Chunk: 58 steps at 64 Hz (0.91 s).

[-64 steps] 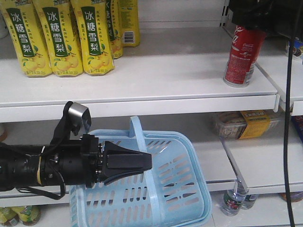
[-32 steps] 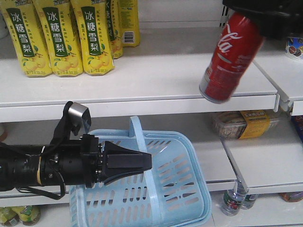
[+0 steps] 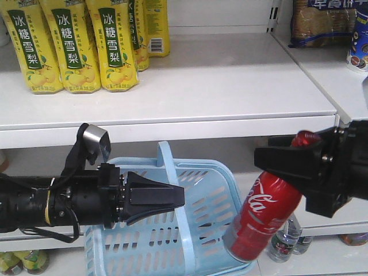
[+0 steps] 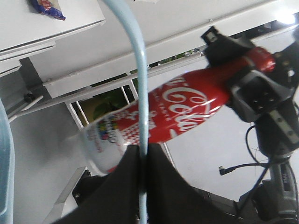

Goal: Place coke in basket with both arms
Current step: 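Carry the bottle with the right gripper down over the basket, then lower the bottle into the basket and open the right gripper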

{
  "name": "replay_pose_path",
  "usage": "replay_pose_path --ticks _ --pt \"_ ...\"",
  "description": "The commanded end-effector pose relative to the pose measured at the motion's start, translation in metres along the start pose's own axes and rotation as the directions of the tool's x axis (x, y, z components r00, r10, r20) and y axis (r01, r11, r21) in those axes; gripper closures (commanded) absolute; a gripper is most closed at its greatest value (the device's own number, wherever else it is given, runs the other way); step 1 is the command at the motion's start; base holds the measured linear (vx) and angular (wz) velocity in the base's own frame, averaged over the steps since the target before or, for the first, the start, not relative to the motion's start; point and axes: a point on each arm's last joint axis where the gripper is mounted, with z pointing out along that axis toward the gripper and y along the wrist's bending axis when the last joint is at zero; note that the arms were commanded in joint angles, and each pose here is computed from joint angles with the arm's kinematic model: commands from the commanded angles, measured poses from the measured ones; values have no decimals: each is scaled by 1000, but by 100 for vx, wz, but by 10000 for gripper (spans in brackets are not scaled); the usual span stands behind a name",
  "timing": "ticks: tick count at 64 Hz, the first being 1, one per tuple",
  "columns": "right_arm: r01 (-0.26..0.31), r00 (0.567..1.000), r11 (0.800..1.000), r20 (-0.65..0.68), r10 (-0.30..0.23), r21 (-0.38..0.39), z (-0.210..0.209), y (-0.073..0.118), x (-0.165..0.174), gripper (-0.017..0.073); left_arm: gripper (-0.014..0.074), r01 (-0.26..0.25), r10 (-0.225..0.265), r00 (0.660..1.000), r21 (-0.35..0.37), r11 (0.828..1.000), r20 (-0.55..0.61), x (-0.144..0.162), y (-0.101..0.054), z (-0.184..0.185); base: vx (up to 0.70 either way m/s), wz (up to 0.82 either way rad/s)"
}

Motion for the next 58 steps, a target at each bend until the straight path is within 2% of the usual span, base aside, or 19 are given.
replay_pose_path --ticks 1,8,12,24,41,51,58 --pt "-79 984 997 164 76 15 2 -5 0 563 600 -23 36 998 244 970 -51 4 -34 -4 0 0" --pt "-131 972 991 198 128 5 8 -11 15 563 600 -23 36 998 244 970 -51 4 -34 -4 0 0" --pt "-127 971 992 206 124 2 13 -15 22 563 600 -23 36 998 244 970 -51 4 -34 -4 0 0" --pt "-159 963 987 219 158 -15 26 -26 26 563 600 -23 36 998 244 970 -51 4 -34 -4 0 0" --pt "-201 965 979 165 203 -29 47 -41 34 563 600 -23 36 998 244 970 -51 4 -34 -4 0 0" --pt "-186 978 982 93 189 -38 68 -38 44 563 600 -23 36 998 244 970 -51 4 -34 -4 0 0" --pt "-168 985 986 35 168 1 81 -35 52 563 600 -23 36 998 244 970 -51 4 -34 -4 0 0"
